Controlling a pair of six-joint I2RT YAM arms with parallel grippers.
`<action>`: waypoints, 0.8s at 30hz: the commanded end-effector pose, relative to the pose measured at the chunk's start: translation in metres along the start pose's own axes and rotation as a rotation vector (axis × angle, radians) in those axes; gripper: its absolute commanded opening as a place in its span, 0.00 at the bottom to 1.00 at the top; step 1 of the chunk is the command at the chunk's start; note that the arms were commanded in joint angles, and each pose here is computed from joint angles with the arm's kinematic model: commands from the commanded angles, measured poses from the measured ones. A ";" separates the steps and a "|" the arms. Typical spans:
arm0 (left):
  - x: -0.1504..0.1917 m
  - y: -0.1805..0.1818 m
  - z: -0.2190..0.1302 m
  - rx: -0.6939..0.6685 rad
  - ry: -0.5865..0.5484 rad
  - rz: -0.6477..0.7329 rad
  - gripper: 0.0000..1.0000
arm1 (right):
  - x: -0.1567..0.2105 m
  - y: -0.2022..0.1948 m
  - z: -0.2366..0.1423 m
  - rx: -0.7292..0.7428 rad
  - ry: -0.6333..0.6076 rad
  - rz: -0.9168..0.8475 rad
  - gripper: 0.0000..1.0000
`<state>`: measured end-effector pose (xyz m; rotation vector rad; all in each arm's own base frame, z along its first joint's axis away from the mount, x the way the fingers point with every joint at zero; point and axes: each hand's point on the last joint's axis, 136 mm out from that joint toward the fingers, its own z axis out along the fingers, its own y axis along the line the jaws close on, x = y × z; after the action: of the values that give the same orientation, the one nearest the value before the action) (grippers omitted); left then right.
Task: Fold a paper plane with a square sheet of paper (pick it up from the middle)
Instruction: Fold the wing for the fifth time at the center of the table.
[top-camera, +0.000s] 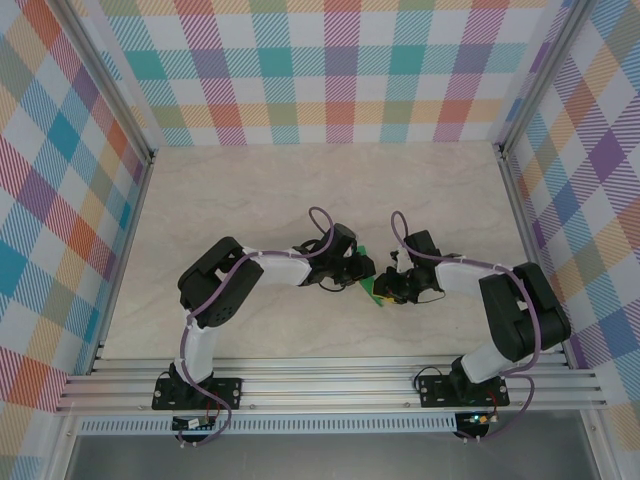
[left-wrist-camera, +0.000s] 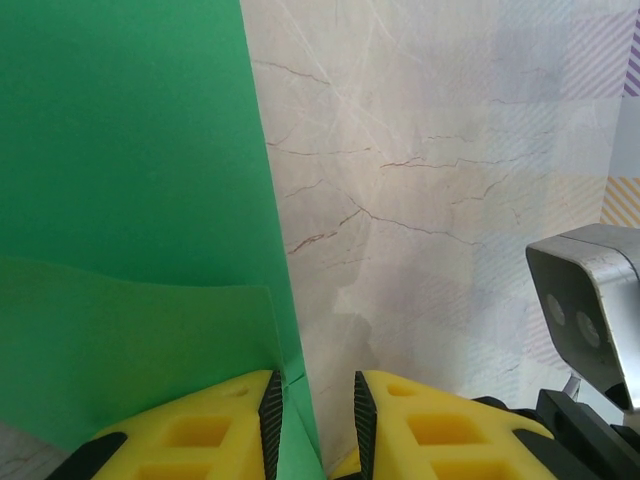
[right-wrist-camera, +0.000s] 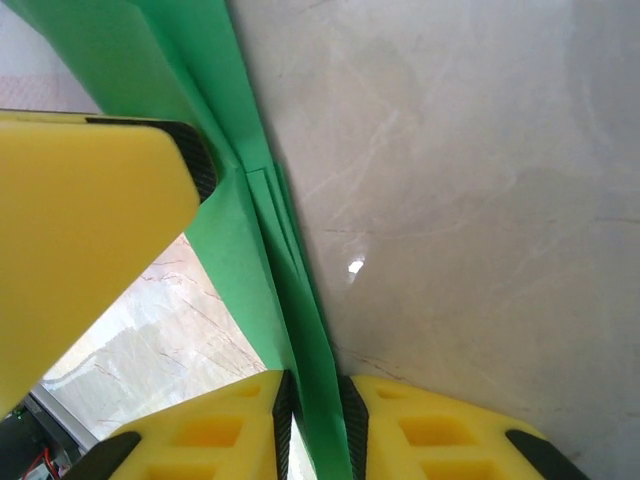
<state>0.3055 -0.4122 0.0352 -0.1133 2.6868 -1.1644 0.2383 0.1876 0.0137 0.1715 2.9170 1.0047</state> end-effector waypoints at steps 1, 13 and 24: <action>0.001 0.003 0.003 -0.013 0.026 0.003 0.28 | 0.022 -0.022 0.020 0.071 0.096 0.044 0.23; 0.001 0.011 0.004 -0.045 0.026 -0.010 0.28 | 0.032 -0.028 0.018 0.114 0.110 0.083 0.24; 0.003 0.011 0.005 -0.045 0.037 -0.007 0.28 | 0.004 0.022 -0.031 0.025 -0.065 -0.055 0.25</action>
<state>0.3047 -0.4122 0.0333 -0.1162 2.7066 -1.1528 0.2341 0.1840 0.0425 0.1480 2.8709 0.9188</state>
